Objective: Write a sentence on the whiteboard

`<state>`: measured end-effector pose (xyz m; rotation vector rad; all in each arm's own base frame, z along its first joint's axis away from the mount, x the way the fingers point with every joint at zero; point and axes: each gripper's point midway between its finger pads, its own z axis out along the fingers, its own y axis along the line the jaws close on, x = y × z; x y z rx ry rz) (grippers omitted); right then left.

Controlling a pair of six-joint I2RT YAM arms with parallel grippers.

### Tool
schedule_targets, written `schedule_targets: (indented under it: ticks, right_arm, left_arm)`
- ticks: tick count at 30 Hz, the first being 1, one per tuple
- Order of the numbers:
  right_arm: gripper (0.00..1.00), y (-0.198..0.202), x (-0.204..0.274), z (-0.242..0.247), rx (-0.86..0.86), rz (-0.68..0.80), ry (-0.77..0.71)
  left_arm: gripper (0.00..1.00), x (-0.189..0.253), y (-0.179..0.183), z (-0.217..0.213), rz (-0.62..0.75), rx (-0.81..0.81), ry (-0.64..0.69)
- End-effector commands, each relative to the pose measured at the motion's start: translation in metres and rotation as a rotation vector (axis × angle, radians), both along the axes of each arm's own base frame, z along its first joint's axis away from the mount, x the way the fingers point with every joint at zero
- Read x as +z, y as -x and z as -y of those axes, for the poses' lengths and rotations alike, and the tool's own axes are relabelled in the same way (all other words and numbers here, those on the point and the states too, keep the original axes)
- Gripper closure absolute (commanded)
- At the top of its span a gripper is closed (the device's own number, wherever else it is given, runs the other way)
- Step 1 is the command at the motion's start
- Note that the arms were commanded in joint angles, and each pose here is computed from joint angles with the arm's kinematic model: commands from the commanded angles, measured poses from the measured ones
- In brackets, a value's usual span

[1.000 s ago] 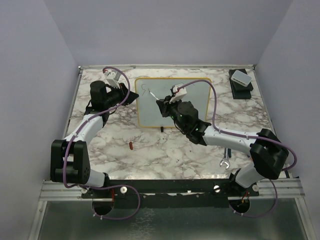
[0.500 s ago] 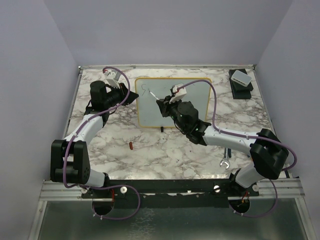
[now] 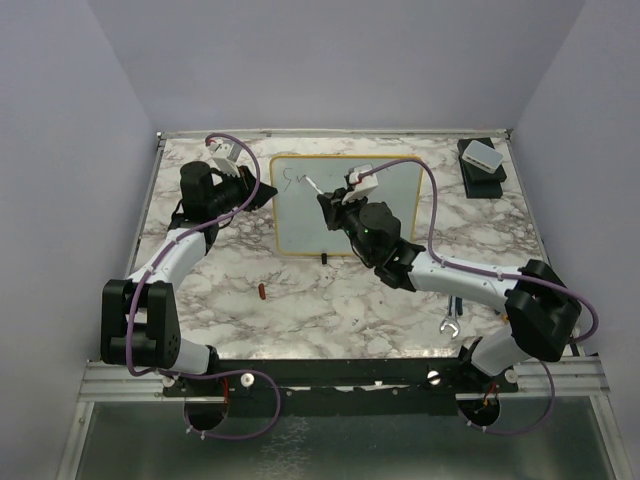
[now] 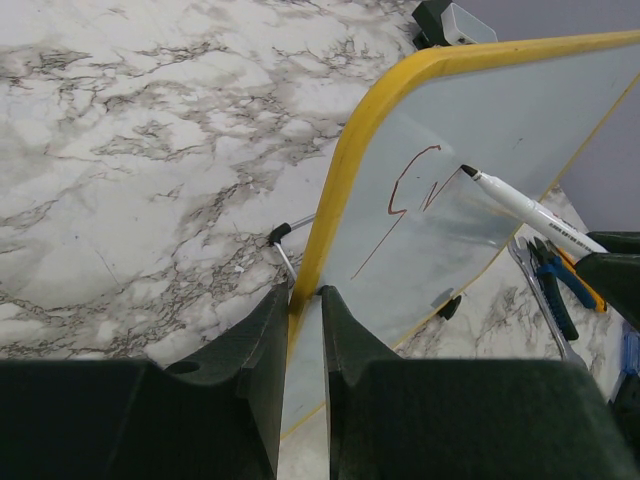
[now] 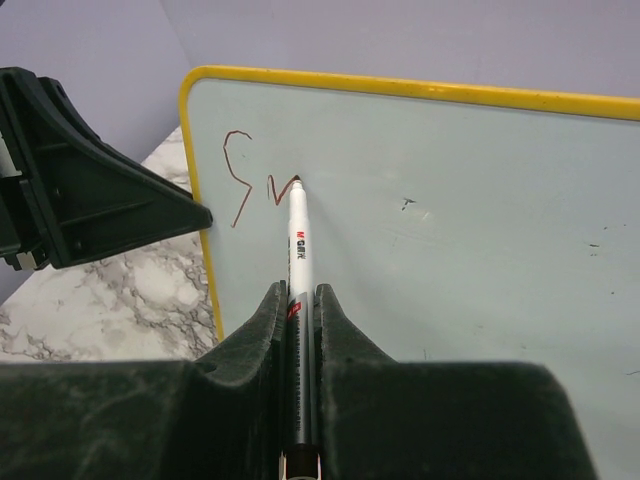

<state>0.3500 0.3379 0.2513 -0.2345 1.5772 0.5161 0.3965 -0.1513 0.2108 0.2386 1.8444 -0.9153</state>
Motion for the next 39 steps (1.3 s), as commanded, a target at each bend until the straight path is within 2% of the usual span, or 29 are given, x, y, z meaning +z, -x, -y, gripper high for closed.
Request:
schedule_targets:
  ticks: [1,19,31,39]
  right_arm:
    - [0.99,-0.006,0.011,0.016,-0.076,0.026,-0.004]
    - [0.99,0.007,-0.038,0.015,-0.028,-0.094,0.019]
    - [0.99,0.034,0.003,-0.006,0.135,0.029,-0.013]
    - [0.99,0.02,0.015,-0.015,0.104,0.056,-0.008]
  left_arm:
    - [0.81,0.002,0.007,-0.001,0.005,-0.009,-0.009]
    - [0.81,0.003,0.007,0.0,0.009,-0.009,-0.009]
    - [0.81,0.002,0.006,-0.001,0.006,-0.006,-0.008]
    - [0.81,0.003,0.007,0.0,0.006,-0.007,-0.008]
